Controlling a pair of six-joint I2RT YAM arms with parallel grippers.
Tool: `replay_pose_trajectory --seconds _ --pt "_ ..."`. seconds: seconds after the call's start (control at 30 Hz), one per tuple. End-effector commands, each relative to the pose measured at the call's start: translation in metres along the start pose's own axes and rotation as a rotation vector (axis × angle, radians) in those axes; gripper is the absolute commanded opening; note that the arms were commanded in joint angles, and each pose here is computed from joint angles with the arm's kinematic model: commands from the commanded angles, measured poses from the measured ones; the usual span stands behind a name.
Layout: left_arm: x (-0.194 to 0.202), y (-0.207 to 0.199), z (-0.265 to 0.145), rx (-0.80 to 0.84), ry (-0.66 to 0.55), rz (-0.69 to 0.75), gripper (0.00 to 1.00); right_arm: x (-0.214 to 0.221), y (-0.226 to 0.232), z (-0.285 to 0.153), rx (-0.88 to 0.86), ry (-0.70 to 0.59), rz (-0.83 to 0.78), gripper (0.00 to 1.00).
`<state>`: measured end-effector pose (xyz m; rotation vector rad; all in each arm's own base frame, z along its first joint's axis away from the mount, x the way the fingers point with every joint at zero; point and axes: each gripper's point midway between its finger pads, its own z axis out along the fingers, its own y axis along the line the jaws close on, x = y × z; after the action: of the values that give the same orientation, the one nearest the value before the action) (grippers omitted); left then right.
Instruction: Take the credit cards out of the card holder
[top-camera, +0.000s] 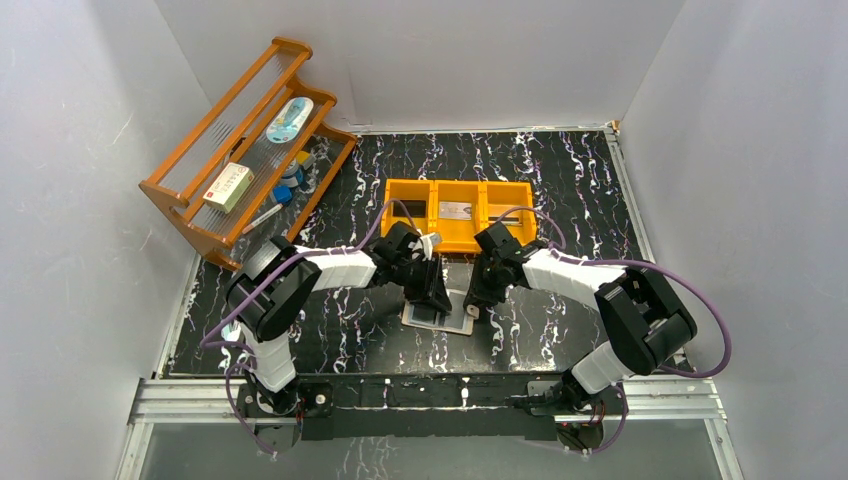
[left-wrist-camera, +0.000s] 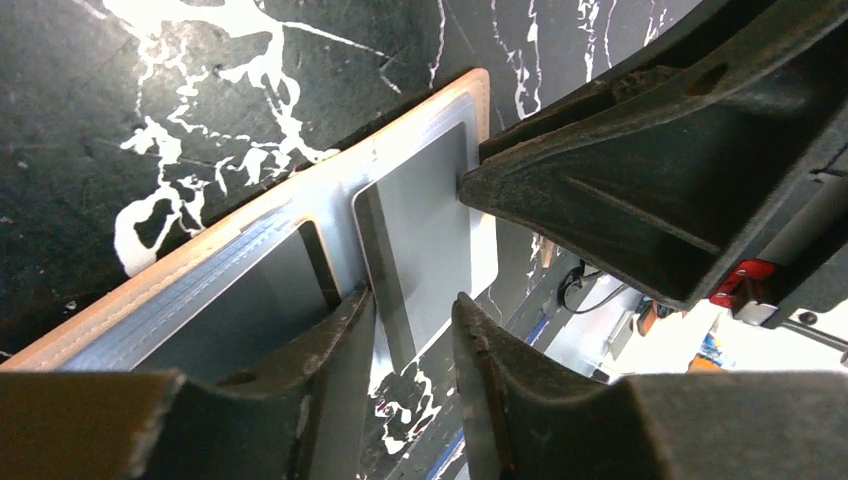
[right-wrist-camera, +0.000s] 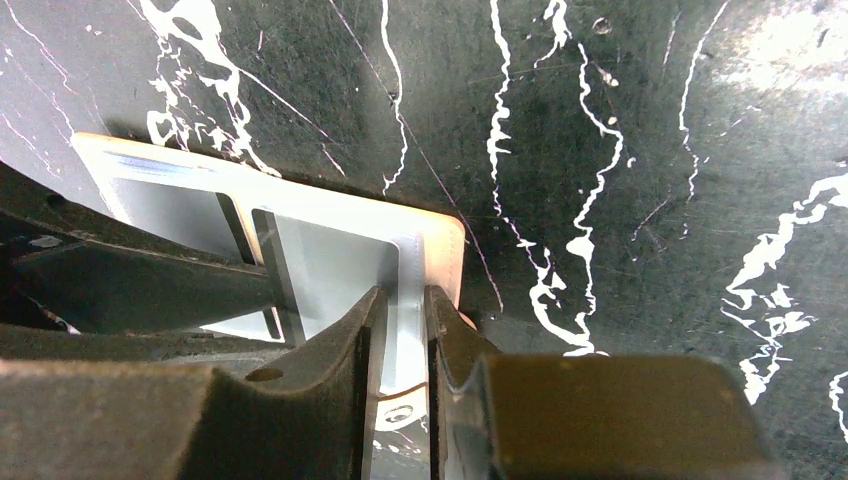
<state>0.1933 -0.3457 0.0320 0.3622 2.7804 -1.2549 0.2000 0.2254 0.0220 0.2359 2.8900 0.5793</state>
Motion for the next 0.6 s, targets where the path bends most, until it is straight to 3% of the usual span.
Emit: replay_pose_trajectory --seconds 0.0,0.2,0.33,0.57 --pt "0.012 0.001 -0.001 0.012 0.012 -0.04 0.29 0.01 -0.006 0.015 0.012 0.023 0.018 0.27" --pt "0.004 -0.02 0.001 0.13 -0.013 -0.056 0.18 0.01 -0.003 0.014 -0.004 0.022 0.014 0.27" --pt "0.0 -0.03 0.003 0.194 -0.022 -0.082 0.17 0.01 -0.002 0.013 -0.013 0.021 0.012 0.27" --pt "0.001 -0.009 0.002 0.06 -0.026 -0.079 0.01 0.009 0.0 0.012 -0.024 0.018 0.006 0.25"
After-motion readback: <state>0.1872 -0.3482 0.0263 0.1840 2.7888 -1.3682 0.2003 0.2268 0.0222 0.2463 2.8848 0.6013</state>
